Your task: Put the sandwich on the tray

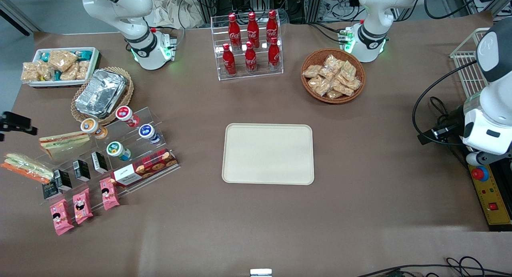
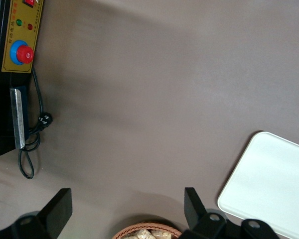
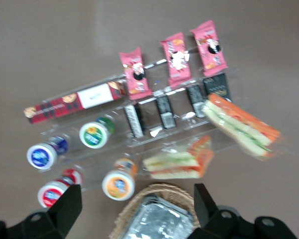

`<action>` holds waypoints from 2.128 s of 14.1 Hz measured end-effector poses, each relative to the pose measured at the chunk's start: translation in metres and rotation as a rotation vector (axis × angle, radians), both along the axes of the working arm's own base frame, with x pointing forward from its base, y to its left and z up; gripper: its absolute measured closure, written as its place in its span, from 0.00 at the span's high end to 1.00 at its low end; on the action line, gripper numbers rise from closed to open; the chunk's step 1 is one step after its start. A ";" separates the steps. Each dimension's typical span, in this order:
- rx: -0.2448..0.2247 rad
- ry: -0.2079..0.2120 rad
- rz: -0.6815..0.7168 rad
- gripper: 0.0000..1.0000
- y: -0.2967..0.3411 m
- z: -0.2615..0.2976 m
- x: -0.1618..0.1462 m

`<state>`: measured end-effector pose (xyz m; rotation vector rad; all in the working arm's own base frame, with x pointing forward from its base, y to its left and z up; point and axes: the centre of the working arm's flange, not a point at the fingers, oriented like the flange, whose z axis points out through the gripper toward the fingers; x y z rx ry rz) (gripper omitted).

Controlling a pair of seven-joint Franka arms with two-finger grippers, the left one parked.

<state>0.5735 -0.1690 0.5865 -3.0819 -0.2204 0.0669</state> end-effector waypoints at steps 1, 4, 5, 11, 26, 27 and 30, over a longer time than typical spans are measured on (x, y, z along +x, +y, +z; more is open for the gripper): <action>0.002 -0.004 0.019 1.00 -0.021 0.000 -0.006; -0.006 -0.033 0.128 1.00 -0.064 -0.003 -0.017; -0.010 -0.037 0.160 1.00 -0.072 -0.007 -0.017; -0.005 0.017 0.429 1.00 -0.103 -0.064 -0.005; -0.060 0.015 0.891 1.00 -0.140 -0.169 0.036; -0.056 0.021 0.900 1.00 -0.140 -0.174 0.037; -0.053 0.030 0.920 1.00 -0.141 -0.187 0.040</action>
